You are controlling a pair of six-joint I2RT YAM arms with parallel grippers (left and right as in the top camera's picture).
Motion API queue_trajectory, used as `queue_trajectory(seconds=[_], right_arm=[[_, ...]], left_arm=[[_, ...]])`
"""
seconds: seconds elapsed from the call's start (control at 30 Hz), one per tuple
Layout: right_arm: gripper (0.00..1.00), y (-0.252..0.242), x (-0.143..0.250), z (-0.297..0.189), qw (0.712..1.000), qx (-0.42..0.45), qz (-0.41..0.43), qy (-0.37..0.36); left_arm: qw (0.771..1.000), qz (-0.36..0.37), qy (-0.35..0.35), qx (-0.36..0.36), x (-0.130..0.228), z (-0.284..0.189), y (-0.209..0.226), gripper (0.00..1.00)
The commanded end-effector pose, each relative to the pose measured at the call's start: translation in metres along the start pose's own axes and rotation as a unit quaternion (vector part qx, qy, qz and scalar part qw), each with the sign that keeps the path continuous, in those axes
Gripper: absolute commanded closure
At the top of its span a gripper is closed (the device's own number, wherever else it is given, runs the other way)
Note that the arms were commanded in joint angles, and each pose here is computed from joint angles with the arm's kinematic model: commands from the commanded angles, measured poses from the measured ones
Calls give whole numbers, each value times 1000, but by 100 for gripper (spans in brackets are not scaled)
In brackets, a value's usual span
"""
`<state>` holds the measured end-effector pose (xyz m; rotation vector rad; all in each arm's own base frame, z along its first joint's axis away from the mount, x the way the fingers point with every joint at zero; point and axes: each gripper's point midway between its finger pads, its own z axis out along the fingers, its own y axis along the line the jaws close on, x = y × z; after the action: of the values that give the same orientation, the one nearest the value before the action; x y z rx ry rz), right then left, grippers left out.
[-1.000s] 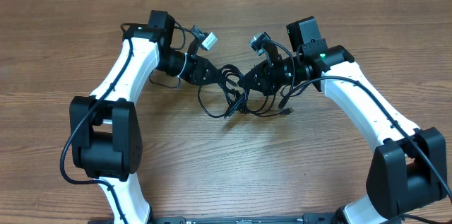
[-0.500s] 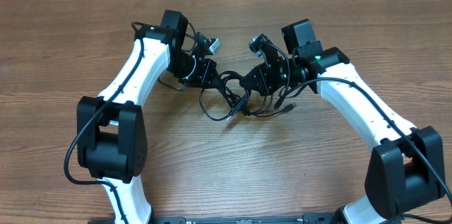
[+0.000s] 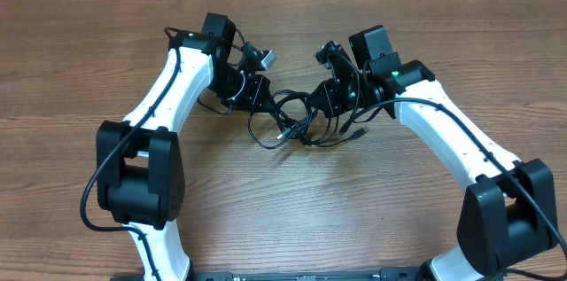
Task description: Untangle cables
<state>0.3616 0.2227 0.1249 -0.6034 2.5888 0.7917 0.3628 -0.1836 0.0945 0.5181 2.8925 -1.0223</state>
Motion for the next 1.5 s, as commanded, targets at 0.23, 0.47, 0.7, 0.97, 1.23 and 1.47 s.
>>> queue_trajectory(seconds=[0.23,0.47,0.7,0.97,1.23,1.47], right_arm=[[96,-78,-9,-31,976,211,43,-32],[96,-87,-10,-36,969,240,48,-36],[91,-38,-10,-19,994,92,45,-29],[66,31,-11,-20,993,-110,35,-22],[55,48,-4,-22,988,-151,-16,-14],[50,48,-1,-21,988,-149,-47,-13]], left_arm=[[995,-10,27,-99,15,-12,48,96],[995,-11,30,-99,17,-12,47,96],[998,17,21,-57,13,-10,33,96],[997,47,-10,66,3,-10,-9,96],[994,50,-21,97,-1,-12,-19,96],[993,47,-23,110,-1,-14,-23,96]])
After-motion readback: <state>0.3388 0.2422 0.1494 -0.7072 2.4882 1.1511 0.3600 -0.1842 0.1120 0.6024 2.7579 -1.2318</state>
